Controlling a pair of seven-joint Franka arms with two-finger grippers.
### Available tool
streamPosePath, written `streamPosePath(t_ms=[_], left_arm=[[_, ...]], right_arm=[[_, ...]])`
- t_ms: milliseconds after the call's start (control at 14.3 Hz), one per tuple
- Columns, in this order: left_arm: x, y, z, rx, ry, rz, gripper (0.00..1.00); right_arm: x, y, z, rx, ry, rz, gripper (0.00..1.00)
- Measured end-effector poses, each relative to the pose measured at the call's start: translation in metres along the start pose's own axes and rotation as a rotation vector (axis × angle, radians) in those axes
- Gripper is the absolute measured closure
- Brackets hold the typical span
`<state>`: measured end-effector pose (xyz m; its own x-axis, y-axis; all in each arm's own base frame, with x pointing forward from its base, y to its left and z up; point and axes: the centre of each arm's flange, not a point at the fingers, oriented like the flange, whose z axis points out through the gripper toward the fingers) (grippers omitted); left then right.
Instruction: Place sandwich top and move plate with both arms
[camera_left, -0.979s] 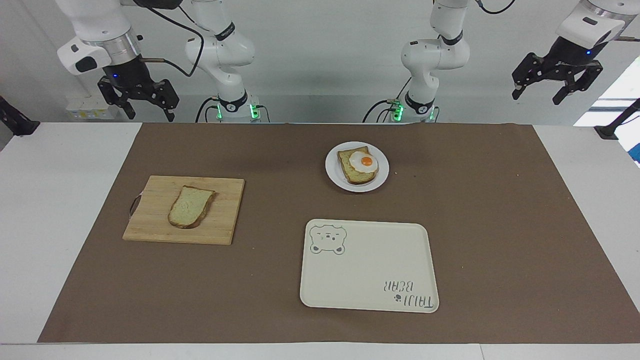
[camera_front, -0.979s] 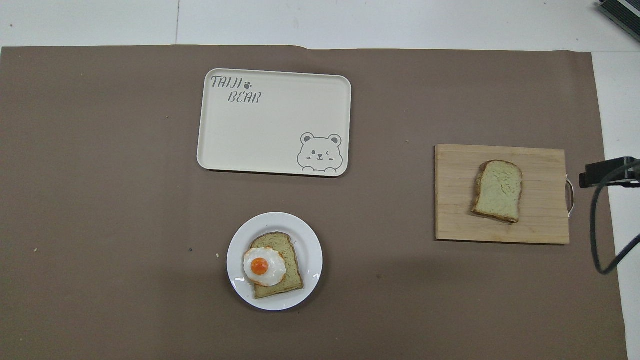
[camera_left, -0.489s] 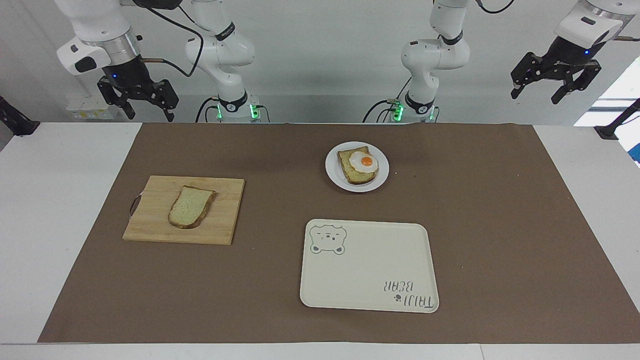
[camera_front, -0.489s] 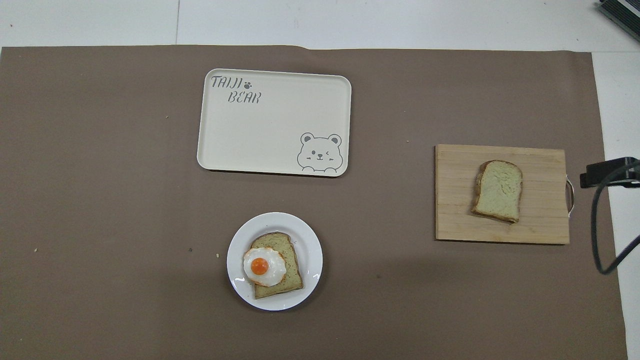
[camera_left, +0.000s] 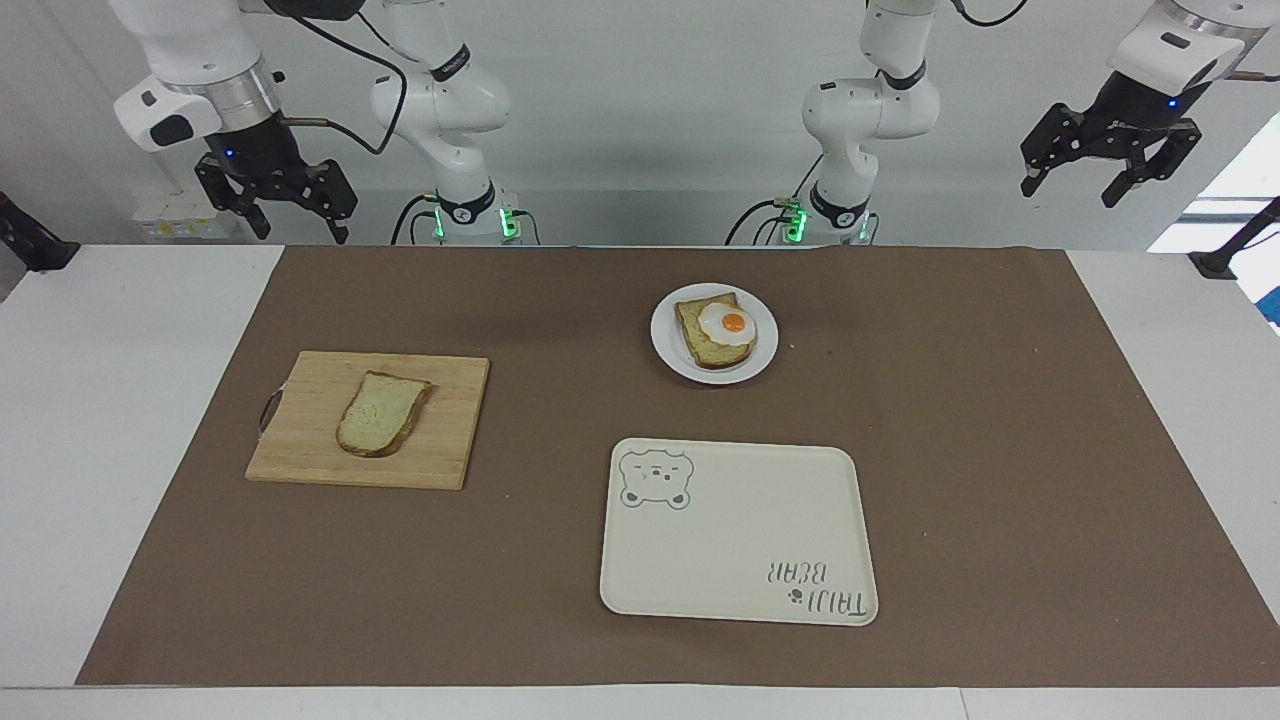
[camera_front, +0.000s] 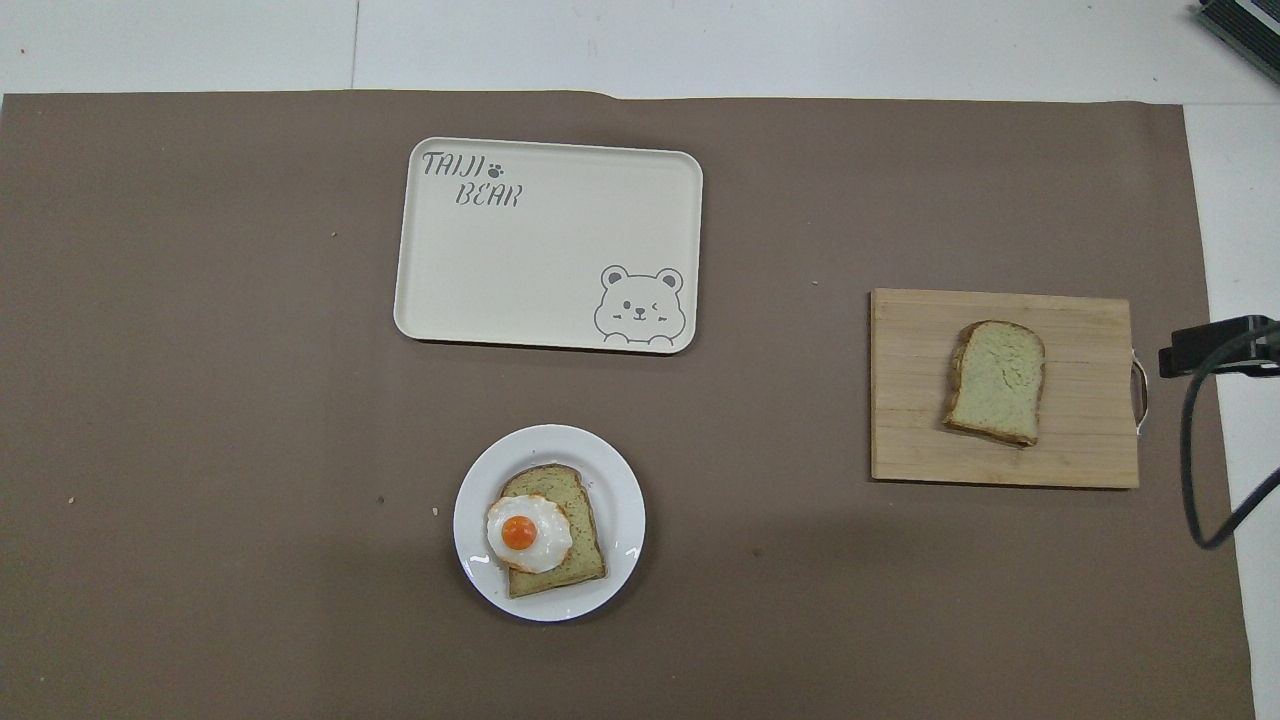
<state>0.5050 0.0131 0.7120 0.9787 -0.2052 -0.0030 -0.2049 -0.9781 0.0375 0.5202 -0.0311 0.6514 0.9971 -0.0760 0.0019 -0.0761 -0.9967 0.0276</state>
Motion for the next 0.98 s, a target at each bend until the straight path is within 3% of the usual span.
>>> streamPosePath(t_ms=[629, 979], left_arm=[[0.000, 0.000, 0.000, 0.000, 0.000, 0.000, 0.00], [0.000, 0.001, 0.000, 0.000, 0.000, 0.001, 0.00]], right_arm=[[0.008, 0.008, 0.043, 0.078, -0.011, 0.033, 0.00], [0.020, 0.010, 0.080, 0.081, 0.005, -0.043, 0.00]])
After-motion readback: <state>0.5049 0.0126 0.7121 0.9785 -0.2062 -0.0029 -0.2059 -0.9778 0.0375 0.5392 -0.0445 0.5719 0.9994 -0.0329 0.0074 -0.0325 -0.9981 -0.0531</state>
